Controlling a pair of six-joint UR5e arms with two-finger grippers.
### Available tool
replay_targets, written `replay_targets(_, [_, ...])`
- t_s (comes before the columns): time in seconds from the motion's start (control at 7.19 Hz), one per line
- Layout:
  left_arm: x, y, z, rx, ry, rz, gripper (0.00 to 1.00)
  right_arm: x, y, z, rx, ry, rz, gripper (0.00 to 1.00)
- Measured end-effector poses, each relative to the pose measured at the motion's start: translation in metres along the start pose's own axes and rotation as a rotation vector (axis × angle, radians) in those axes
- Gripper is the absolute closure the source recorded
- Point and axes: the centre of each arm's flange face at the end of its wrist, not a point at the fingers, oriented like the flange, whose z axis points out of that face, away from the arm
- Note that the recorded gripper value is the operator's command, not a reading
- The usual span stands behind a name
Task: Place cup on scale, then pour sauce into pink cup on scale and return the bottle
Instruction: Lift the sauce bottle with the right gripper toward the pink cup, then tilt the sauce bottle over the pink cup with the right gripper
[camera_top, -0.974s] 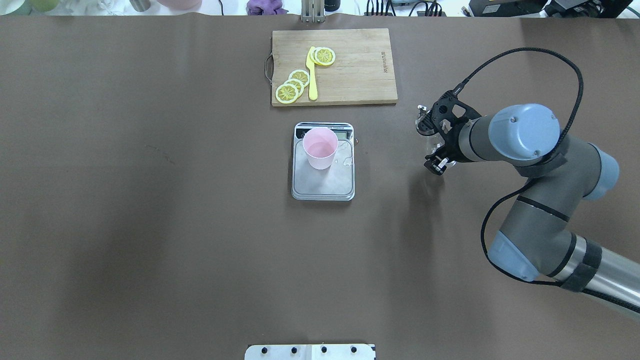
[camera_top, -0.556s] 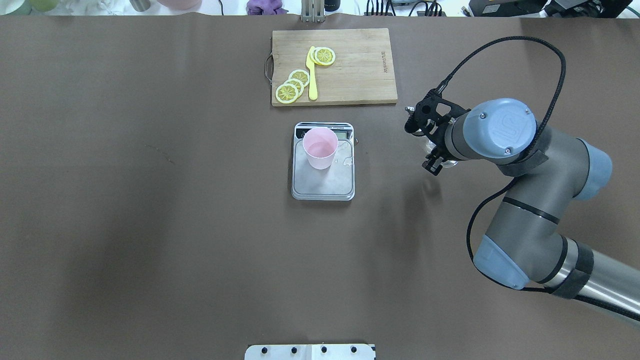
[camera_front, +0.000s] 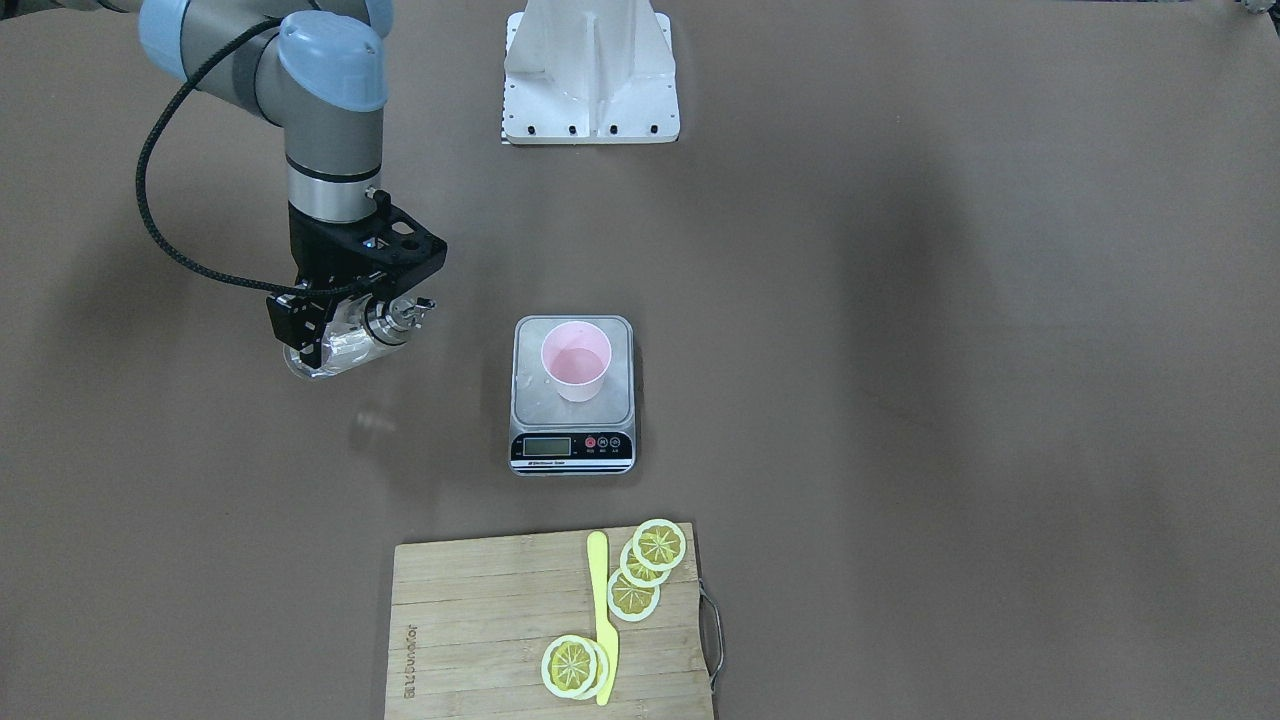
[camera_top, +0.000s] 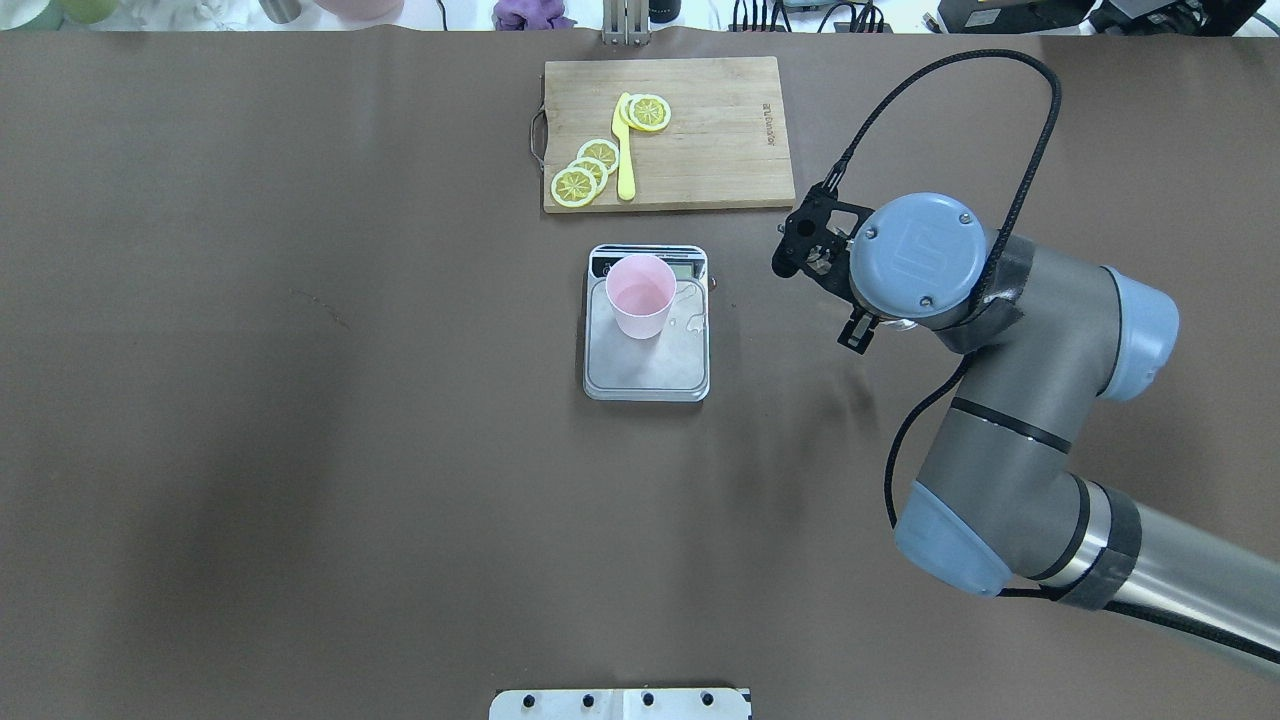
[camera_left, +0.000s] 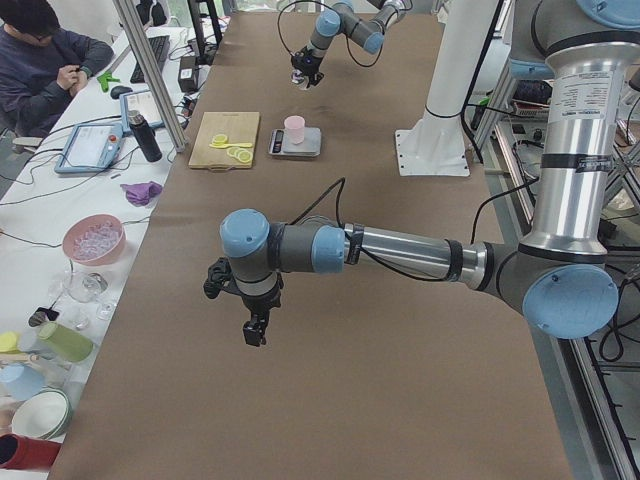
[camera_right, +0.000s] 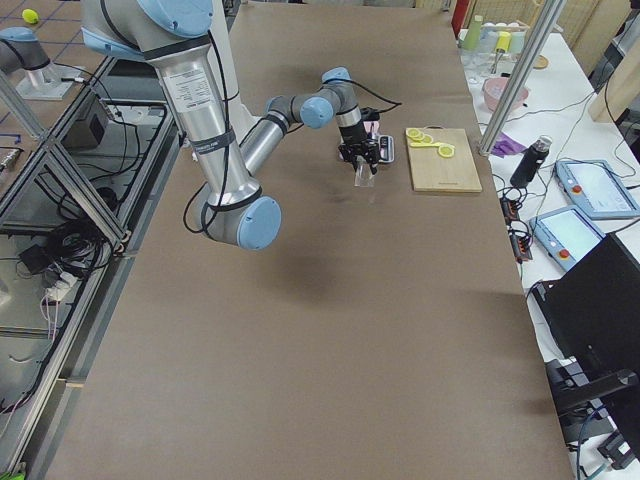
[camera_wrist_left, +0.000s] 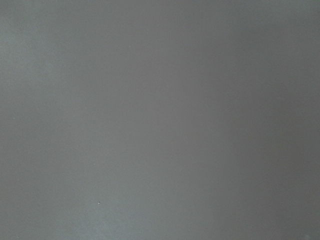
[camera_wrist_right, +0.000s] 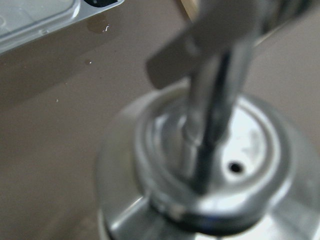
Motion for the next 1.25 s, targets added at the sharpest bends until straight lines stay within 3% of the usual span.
replay_targets(0.7, [-0.006, 0.009, 0.008, -0.015, 0.003, -0.014, 0.02, -0.031, -0.049, -0.031, -0.19, 0.069, -0.074, 1.0])
replay_targets(1.25, [-0.008, 0.014, 0.012, -0.023, 0.006, -0.021, 0.02, -0.046, -0.11, -0.028, -0.356, 0.142, -0.1, 1.0])
